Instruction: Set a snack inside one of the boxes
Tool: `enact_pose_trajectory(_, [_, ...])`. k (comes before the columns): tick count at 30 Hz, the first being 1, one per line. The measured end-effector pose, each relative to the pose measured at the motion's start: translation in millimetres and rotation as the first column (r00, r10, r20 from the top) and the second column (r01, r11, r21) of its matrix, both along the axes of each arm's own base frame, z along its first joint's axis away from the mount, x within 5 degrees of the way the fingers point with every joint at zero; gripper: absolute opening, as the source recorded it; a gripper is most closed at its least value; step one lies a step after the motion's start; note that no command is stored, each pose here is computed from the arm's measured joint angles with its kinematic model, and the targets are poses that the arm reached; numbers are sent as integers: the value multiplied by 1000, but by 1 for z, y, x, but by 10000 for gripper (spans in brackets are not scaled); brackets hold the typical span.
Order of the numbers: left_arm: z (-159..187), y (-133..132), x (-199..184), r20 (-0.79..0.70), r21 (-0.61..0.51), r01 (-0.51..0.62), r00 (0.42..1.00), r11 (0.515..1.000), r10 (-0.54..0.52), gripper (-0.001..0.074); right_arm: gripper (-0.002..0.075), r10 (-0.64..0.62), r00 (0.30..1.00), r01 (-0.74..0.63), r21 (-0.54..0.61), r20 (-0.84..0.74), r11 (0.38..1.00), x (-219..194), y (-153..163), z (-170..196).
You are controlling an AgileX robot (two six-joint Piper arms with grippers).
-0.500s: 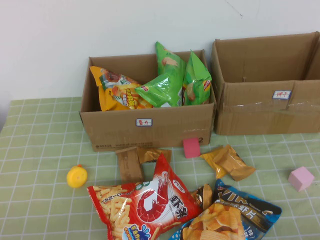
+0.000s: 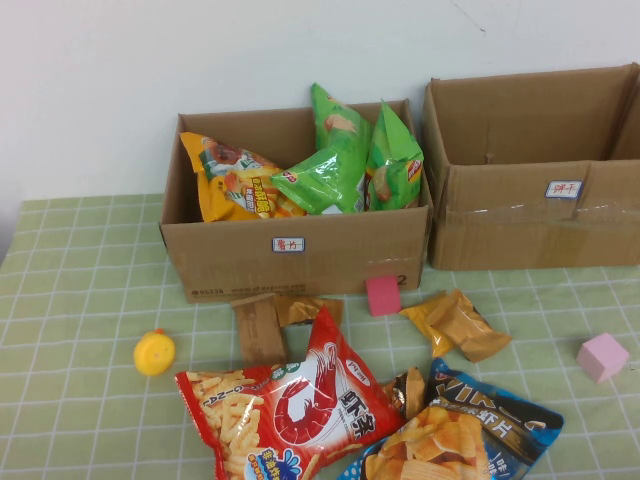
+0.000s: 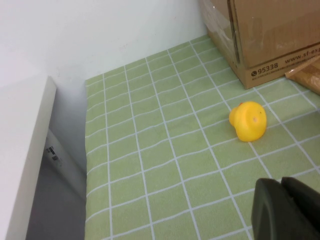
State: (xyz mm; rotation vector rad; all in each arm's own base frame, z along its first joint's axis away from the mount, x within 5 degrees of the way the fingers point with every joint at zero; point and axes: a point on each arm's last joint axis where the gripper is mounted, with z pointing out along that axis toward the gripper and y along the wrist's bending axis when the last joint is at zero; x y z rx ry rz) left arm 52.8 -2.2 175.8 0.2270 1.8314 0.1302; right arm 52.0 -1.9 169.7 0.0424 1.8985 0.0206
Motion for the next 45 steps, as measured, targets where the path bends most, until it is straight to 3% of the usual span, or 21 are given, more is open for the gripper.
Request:
enact_pose_trajectory(25, [0,0,0,0,-2,0,1000,1000,0,-2,-2,0,1000,0,0,-2,1000,0,0,0])
enact_pose_trajectory(27, [2,-1,1,21,-56,-4,1000,998,5,-2,-2,0,1000,0,0,-3,1000,0,0,0])
enact_pose_trajectory(28, [3,-2,1,37,-143,-7,999,990,12,-2,-2,0,1000,0,0,-3,1000,0,0,0])
enact_pose_trajectory(30, [10,-6,2,84,-407,-9,995,913,47,-2,-2,-1,1000,1,0,-3,1000,0,0,0])
enact_pose_trajectory(32, [20,-6,3,120,-717,4,986,697,117,-2,-2,-1,1000,1,0,-5,1000,0,0,0])
enact_pose_trajectory(34, [26,-4,3,132,-873,27,974,487,183,-2,-2,-1,1000,1,0,-5,1000,0,0,0])
enact_pose_trajectory(36, [31,1,3,141,-937,50,959,345,245,-2,-2,-1,1000,1,0,-5,1000,0,0,0])
enact_pose_trajectory(41, [36,9,3,164,-963,76,927,260,337,-2,-2,-1,1000,1,0,-5,1000,0,0,0])
enact_pose_trajectory(45, [36,10,2,161,-968,79,922,239,351,-2,-2,-1,1000,1,0,-5,1000,0,0,0])
